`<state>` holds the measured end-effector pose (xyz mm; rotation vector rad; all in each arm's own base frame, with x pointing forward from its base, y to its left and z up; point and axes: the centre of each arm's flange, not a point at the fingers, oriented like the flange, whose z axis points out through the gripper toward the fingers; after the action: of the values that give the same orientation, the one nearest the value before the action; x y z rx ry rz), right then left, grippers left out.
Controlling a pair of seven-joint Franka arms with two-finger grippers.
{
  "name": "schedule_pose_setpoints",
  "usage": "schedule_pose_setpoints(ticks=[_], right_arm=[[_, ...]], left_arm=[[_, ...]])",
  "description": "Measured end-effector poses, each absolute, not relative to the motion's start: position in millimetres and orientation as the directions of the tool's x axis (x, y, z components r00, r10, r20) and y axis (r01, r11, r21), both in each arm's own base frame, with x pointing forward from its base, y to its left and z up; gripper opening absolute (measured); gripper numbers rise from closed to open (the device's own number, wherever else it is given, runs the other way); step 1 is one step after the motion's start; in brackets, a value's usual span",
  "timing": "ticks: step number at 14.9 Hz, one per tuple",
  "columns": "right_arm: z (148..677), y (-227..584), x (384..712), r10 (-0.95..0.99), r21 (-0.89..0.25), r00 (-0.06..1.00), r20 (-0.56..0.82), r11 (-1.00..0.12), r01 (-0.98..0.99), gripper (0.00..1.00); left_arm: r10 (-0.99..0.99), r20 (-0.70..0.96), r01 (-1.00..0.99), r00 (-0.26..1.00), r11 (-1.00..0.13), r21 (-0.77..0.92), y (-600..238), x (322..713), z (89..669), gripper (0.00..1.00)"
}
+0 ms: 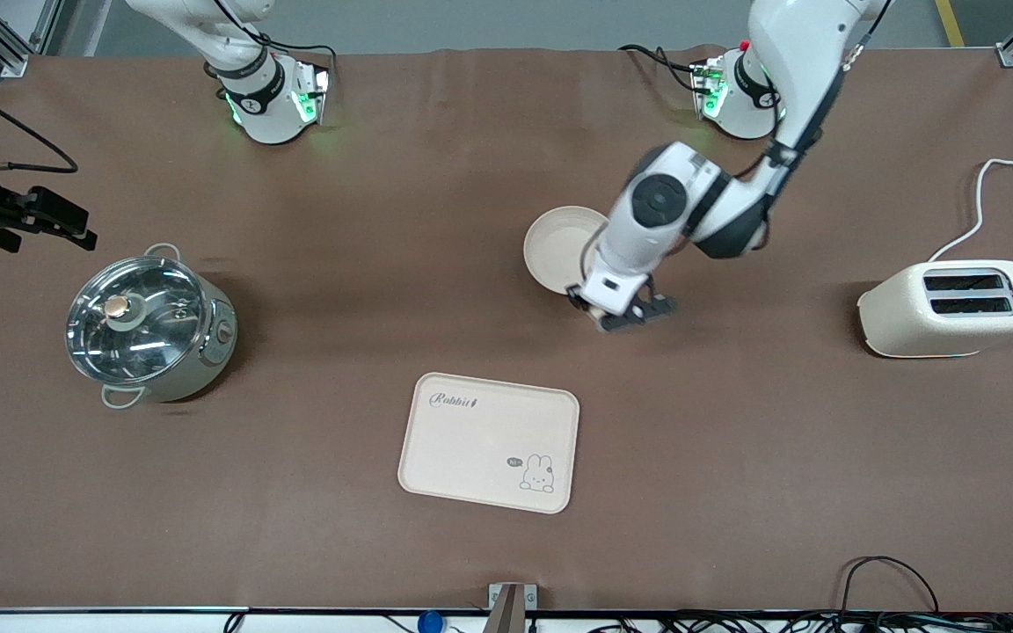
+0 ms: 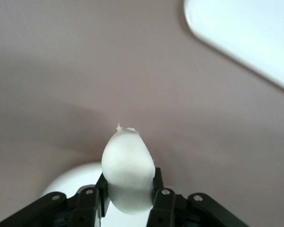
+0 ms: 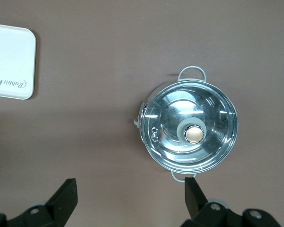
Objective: Place bun in plate and plate on tray
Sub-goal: 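Carry the bun with the left gripper over the white plate, then release the bun onto the plate while the right gripper reaches toward the plate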
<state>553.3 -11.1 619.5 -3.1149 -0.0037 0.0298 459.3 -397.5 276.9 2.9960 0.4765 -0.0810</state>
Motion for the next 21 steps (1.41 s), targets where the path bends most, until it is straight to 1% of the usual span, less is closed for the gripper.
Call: schedule_pose_setpoints(ticks=[3,6,10,11,15,17,18,19,21], right_arm=[[619.0,-11.1,553.2,0.002,-0.028,1.000,-0.022,-1.000,0.002,1.00],[613.9,-8.1,550.4,0.007,-0.040,0.998,-0.060,-0.999,0.005,1.00],[601.2,31.1,549.5,0.053,-0.150,0.994,-0.094,-0.988,0.039,1.00],[593.1,46.0,552.1,0.052,-0.172,0.995,-0.091,-0.984,0.036,1.00],[541.7,109.1,557.3,0.039,-0.233,0.990,-0.139,-0.972,0.005,1.00],[503.9,138.0,557.8,0.020,-0.271,0.990,-0.142,-0.962,-0.019,1.00],[482.9,153.0,555.5,0.006,-0.287,0.990,-0.143,-0.957,-0.036,1.00],[461.9,168.6,551.1,-0.011,-0.304,0.989,-0.145,-0.951,-0.055,1.00],[420.6,203.5,537.3,-0.044,-0.338,0.989,-0.139,-0.937,-0.089,1.00]], left_arm=[[0.293,-0.102,0.302,0.951,-0.949,0.091,-426.5,413.2,267.1,0.38],[0.275,-0.100,0.286,0.956,-0.952,0.112,-423.2,382.9,245.9,0.38],[0.255,-0.094,0.265,0.962,-0.956,0.128,-420.2,345.4,222.5,0.38],[0.256,-0.093,0.267,0.962,-0.955,0.129,-419.9,343.0,221.0,0.44],[0.297,-0.082,0.306,0.951,-0.942,0.137,-414.3,353.3,228.6,0.81],[0.331,-0.075,0.338,0.941,-0.935,0.110,-404.6,374.5,244.4,0.98],[0.352,-0.071,0.358,0.933,-0.930,0.089,-399.4,392.3,259.0,1.00],[0.377,-0.059,0.381,0.924,-0.921,0.078,-393.4,414.6,278.3,1.00],[0.410,-0.004,0.409,0.912,-0.909,0.084,-370.8,469.4,323.4,1.00]])
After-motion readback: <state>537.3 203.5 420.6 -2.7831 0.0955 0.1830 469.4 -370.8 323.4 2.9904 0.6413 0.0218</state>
